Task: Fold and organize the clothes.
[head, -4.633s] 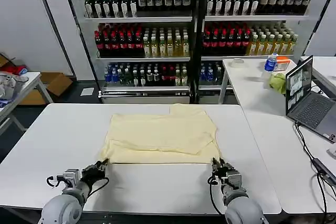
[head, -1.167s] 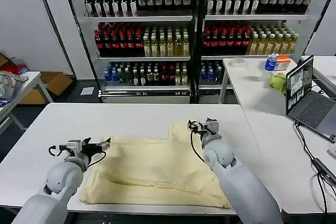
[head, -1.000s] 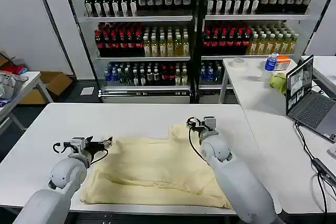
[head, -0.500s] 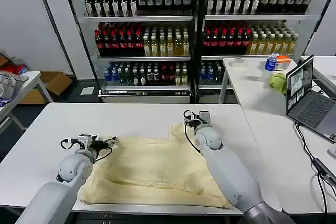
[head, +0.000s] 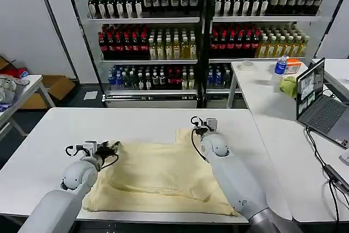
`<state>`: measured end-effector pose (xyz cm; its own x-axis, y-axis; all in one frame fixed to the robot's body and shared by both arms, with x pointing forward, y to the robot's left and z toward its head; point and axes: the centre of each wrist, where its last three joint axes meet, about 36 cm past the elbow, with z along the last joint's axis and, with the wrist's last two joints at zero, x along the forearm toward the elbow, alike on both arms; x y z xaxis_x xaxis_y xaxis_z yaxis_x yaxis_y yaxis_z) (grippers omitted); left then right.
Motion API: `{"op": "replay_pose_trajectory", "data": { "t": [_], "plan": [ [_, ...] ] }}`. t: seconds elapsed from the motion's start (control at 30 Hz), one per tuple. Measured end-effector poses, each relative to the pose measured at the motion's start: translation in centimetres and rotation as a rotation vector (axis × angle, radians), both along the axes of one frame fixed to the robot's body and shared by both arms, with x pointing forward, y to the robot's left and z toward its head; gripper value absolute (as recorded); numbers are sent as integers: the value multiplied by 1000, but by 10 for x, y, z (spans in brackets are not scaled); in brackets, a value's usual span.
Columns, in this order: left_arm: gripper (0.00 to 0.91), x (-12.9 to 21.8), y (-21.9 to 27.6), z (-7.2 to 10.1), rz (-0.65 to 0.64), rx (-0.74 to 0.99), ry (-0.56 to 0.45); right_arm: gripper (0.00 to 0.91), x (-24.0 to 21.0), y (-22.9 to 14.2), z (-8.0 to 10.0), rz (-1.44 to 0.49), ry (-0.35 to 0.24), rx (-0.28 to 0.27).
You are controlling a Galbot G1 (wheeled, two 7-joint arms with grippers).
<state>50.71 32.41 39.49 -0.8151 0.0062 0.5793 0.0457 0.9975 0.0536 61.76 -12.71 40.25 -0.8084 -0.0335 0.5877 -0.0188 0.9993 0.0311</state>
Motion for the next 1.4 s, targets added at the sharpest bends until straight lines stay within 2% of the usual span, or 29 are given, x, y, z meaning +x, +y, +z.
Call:
{"op": "replay_pose_trajectory", "data": {
  "t": [0.17, 0.37, 1.0, 1.2, 1.4],
  "plan": [
    [10, -3, 1, 0, 0, -10, -1, 0, -7, 3, -1, 17, -18, 0],
    [10, -7, 6, 3, 0, -16, -7, 0, -20, 6, 3, 47, -69, -10],
    [10, -32, 13, 37, -29, -50, -76, 0, -81, -22, 42, 76, -309, 45],
    [10, -49, 14, 47, -46, -64, -96, 0, -109, -36, 51, 90, -353, 52],
    [10, -72, 11, 55, -73, -69, -112, 0, -142, -51, 55, 104, -370, 57]
  ]
}}
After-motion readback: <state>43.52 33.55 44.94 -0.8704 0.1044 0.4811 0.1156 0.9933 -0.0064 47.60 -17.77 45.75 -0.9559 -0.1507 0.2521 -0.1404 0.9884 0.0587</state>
